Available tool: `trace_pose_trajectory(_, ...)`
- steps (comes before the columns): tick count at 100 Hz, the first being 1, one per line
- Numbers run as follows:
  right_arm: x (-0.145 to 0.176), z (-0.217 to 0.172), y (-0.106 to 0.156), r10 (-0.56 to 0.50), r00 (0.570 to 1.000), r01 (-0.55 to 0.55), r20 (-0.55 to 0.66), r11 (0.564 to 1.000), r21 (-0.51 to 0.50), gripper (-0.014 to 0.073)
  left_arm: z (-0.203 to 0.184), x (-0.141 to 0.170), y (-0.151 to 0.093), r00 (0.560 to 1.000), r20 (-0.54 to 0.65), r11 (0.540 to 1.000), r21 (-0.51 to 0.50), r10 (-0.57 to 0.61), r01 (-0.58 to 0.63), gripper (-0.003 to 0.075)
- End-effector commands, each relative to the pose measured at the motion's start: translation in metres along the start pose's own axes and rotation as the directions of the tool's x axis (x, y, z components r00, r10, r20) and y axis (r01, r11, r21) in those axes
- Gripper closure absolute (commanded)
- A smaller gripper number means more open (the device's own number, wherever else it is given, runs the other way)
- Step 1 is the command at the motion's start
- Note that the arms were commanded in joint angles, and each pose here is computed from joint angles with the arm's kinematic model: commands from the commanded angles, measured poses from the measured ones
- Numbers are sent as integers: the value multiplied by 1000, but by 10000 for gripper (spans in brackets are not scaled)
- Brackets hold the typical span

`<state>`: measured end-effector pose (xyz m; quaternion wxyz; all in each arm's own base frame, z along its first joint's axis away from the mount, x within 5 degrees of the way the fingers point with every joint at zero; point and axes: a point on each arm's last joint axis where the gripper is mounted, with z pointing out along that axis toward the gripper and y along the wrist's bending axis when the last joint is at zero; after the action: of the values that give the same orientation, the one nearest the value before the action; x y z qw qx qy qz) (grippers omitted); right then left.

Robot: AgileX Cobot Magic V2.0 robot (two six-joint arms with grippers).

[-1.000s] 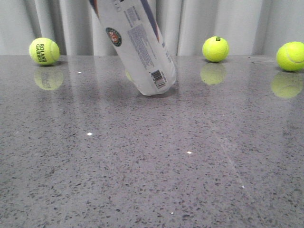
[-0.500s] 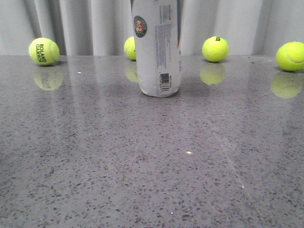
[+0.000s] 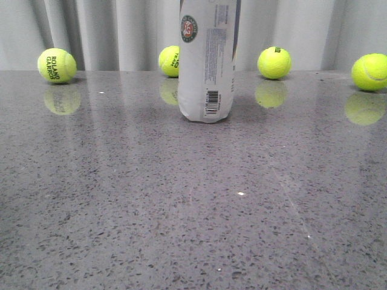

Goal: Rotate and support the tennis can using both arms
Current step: 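Set the can standing on its base and open the left gripper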

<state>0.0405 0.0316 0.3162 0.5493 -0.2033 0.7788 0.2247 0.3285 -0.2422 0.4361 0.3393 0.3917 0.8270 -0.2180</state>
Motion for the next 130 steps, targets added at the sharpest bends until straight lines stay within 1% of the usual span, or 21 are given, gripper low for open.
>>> trace_pose_trajectory(1, -14, -2, 1, -11, 995, 12, 96, 1000, 0, 663, -43, -16, -18, 987, 161, 1000, 15, 13, -15, 683)
trace_pose_trajectory(3, -14, -2, 1, -11, 995, 12, 96, 1000, 0, 663, -44, -16, -19, 986, 164, 1000, 15, 13, -16, 720)
trace_pose_trajectory(5, -14, -2, 1, -11, 995, 12, 96, 1000, 0, 663, -45, -16, -19, 986, 164, 1000, 17, 13, -16, 739)
trace_pose_trajectory(30, -14, -2, 1, -11, 995, 12, 96, 1000, 0, 663, -74, -14, -30, 978, 205, 999, 19, 24, -28, 740)
trace_pose_trajectory(43, -14, -2, 1, -11, 995, 12, 96, 1000, 0, 663, -84, -5, -35, 977, 214, 1000, 14, 14, -17, 740)
trace_pose_trajectory(51, -14, -2, 1, -11, 995, 12, 96, 1000, 0, 663, -95, 4, -39, 971, 239, 1000, 4, 6, -7, 740)
trace_pose_trajectory(70, -14, -2, 1, -11, 995, 12, 96, 1000, 0, 663, -117, 36, -50, 959, 282, 1000, -18, -17, 23, 740)
trace_pose_trajectory(86, -14, -2, 1, -11, 995, 12, 96, 1000, 0, 663, -131, 68, -60, 956, 291, 999, -28, -32, 41, 740)
trace_pose_trajectory(99, -14, -2, 1, -11, 995, 12, 96, 1000, 0, 663, -134, 97, -65, 958, 282, 998, -33, -47, 59, 740)
trace_pose_trajectory(121, -14, -2, 1, -11, 995, 12, 96, 1000, 0, 663, -139, 144, -72, 938, 340, 994, -60, -68, 94, 740)
trace_pose_trajectory(130, -14, -2, 1, -11, 995, 12, 96, 1000, 0, 663, -141, 163, -76, 941, 330, 993, -54, -78, 102, 740)
